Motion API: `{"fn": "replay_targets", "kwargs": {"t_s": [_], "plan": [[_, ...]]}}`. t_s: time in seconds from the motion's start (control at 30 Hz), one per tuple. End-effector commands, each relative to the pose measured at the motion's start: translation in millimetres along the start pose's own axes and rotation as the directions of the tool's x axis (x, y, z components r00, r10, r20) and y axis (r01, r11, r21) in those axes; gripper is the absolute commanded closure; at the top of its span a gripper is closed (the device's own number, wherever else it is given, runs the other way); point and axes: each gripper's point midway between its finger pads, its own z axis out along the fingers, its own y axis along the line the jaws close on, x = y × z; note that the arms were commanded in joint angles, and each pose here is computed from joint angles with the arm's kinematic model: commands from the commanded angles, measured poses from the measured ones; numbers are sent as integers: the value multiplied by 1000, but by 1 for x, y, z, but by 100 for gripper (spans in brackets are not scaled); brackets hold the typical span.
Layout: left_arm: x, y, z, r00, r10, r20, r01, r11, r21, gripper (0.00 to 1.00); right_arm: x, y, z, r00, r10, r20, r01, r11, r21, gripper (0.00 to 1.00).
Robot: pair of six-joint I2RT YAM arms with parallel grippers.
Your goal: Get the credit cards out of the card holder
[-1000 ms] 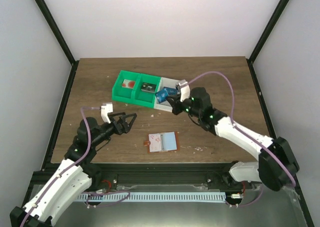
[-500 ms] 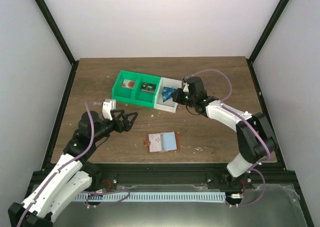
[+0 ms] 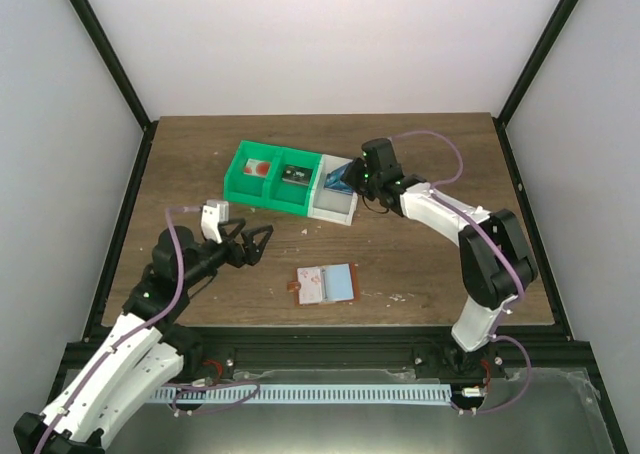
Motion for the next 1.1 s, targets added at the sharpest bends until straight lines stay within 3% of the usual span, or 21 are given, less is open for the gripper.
{"fn": "replay_targets", "kwargs": {"t_s": [0.0, 0.23, 1.07], "plan": [[-2, 0, -2, 1000, 26, 17, -26, 1000, -6, 0, -12, -9, 10, 992, 87, 86, -89, 996, 14, 100], [1, -6, -2, 999, 38, 7, -38, 999, 10, 0, -10, -14, 34, 982, 160, 99, -159, 987, -19, 100], [5, -15, -3, 998, 62, 0, -62, 998, 34, 0, -14, -23, 79, 967, 179, 183, -181, 983, -4, 99]]}}
